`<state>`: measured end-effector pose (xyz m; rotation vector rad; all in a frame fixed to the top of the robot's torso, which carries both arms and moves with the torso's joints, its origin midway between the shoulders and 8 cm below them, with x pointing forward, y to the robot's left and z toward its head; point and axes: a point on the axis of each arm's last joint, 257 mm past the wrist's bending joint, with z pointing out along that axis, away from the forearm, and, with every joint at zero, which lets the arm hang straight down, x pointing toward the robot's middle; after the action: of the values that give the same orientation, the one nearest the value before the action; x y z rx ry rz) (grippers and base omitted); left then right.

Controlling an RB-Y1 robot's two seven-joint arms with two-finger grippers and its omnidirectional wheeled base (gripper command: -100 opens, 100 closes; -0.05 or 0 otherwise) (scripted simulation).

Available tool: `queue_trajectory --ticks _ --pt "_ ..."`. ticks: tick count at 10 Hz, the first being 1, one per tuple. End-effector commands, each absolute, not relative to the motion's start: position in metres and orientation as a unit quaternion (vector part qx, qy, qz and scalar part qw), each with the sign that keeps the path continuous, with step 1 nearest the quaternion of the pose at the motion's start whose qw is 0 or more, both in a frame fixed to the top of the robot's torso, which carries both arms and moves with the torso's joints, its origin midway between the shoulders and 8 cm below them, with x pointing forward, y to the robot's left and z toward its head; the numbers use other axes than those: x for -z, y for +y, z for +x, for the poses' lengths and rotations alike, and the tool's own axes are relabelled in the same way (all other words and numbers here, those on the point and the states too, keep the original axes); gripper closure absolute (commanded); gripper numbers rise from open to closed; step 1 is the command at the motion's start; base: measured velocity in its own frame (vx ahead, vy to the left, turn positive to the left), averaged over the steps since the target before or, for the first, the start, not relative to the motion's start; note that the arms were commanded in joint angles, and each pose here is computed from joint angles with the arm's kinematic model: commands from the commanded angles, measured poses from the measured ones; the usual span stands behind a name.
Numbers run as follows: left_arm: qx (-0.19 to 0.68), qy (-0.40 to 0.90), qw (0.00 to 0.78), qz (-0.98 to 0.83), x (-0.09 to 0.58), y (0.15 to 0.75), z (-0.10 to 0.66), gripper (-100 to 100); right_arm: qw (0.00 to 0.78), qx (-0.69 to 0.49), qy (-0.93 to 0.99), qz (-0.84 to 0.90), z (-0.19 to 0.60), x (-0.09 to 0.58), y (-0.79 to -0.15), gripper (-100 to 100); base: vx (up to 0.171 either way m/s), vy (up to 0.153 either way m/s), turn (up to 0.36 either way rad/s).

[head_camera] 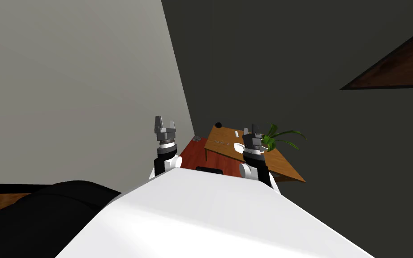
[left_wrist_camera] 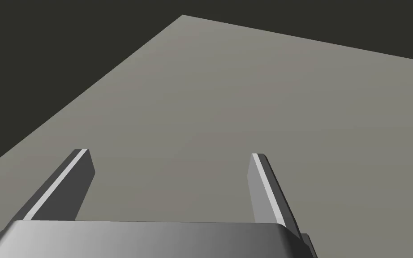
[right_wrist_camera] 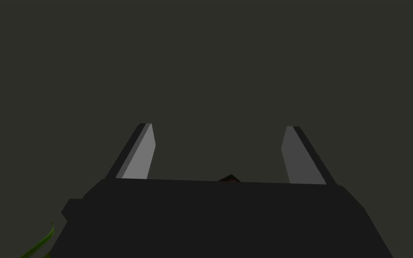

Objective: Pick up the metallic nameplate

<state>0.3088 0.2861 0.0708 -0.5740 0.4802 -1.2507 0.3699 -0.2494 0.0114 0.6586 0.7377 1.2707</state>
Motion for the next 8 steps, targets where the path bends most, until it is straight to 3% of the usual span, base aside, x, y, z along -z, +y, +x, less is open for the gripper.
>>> queue_trajectory --ticks 1,8 --pt "0.571 0.219 0.746 -0.262 -0.071 0.286 0.309 0 0.688 -0.569 0.350 0.283 0.374 -0.003 -0.242 -100 -0.003 0.009 0.111" --pt "0.571 0.219 0.746 -0.262 -0.071 0.286 0.309 0 0.653 -0.553 0.469 0.218 0.399 0.068 -0.202 -100 0.002 0.008 0.182"
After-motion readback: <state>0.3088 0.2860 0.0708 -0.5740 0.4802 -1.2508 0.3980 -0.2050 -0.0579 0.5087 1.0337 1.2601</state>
